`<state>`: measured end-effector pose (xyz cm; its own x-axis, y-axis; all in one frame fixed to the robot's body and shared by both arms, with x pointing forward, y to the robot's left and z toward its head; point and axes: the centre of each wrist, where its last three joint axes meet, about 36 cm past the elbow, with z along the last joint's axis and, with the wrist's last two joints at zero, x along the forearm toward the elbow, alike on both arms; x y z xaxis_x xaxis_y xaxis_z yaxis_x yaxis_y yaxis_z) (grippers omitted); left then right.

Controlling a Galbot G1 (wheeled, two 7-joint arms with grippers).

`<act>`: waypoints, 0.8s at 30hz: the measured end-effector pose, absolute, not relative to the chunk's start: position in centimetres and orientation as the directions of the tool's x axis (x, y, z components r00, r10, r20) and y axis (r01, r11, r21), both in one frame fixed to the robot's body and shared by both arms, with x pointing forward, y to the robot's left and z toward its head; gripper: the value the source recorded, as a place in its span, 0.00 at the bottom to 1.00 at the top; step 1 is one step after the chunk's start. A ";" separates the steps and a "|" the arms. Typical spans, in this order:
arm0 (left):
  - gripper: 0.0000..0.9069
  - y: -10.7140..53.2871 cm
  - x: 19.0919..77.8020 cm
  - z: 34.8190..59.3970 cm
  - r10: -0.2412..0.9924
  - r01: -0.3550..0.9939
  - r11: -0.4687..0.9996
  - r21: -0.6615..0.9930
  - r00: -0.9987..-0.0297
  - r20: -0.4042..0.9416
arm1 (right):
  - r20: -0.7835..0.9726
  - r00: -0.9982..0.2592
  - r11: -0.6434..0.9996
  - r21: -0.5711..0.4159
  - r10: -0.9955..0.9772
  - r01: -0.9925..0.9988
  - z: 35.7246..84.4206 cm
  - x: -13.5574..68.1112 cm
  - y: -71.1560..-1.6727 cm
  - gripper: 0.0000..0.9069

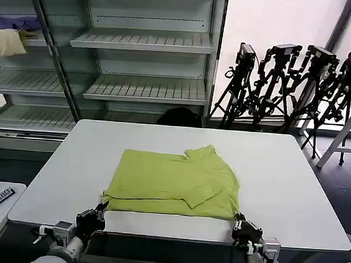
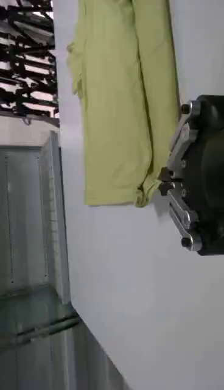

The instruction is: Fold and organize the clothes.

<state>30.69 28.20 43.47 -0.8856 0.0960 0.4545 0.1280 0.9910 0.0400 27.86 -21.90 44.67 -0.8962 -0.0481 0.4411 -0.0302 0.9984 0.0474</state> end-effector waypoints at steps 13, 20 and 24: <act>1.00 28.1 28.9 43.5 0.077 0.116 0.992 0.053 -0.877 0.474 | 0.455 -0.889 0.999 0.050 -0.043 -0.023 45.0 26.4 -21.4 1.00; 1.00 28.0 28.5 43.2 0.036 0.082 0.994 0.078 -0.880 0.473 | 0.450 -0.892 0.999 0.048 -0.035 -0.015 45.4 26.2 -21.6 1.00; 1.00 28.1 28.2 43.2 0.018 0.067 0.994 0.091 -0.887 0.461 | 0.434 -0.900 0.998 0.056 -0.025 -0.001 45.6 26.2 -21.6 1.00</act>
